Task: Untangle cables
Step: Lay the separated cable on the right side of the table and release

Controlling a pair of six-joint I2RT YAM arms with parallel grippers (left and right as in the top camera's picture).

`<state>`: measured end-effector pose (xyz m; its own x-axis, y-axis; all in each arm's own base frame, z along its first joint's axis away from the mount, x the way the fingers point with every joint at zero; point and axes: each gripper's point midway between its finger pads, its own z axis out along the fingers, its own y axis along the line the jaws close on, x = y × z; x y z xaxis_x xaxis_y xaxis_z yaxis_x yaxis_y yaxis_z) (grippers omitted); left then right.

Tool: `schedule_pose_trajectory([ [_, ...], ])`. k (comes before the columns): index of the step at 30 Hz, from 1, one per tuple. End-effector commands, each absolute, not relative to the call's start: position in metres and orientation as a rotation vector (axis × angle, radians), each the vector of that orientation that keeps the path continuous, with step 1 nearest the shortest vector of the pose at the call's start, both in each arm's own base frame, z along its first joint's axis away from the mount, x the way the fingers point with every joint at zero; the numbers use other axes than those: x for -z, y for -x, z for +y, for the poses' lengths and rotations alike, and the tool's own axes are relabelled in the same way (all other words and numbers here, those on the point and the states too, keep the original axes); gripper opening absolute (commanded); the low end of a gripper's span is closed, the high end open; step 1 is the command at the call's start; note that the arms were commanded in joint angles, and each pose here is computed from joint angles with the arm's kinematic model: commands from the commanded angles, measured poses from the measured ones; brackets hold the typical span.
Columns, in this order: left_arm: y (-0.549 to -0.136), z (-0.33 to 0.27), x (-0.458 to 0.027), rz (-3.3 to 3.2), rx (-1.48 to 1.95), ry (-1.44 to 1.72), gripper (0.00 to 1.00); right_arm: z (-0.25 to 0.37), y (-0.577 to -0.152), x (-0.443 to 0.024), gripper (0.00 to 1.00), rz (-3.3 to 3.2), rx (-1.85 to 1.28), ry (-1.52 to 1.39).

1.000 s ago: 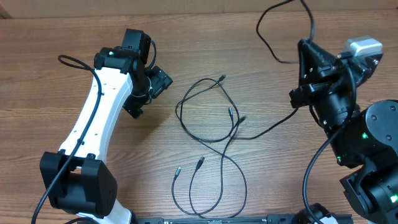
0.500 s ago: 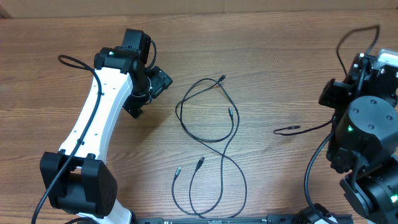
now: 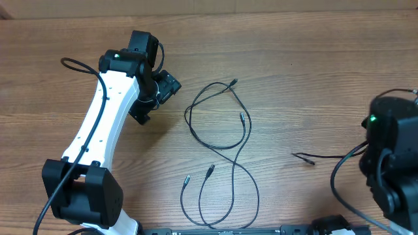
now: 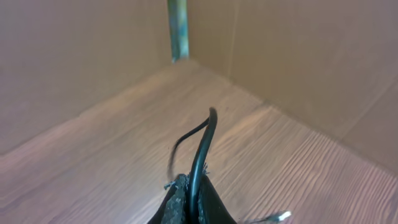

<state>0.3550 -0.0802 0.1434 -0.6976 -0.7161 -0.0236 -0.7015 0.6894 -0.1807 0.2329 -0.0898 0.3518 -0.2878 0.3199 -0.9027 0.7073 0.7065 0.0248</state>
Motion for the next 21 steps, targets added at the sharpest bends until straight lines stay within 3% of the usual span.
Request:
schedule_pose_trajectory([
  [1, -0.356, -0.083, -0.151, 2.798, 0.244, 1.118, 1.0, -0.048, -0.263, -0.335, 0.04, 2.075, 0.208, -0.582],
  [8, -0.356, -0.083, -0.151, 2.795, 0.24, 1.118, 0.99, 0.058, -0.29, -0.306, 0.04, 2.301, -0.331, -0.02],
  [18, -0.358, -0.077, -0.15, 2.776, 0.2, 1.116, 0.99, 0.138, -0.274, -0.34, 0.04, 2.173, -0.906, 0.29],
  [21, -0.36, -0.078, -0.151, 2.77, 0.205, 1.113, 1.0, 0.136, -0.275, -0.338, 0.04, 2.179, -0.895, 0.28],
])
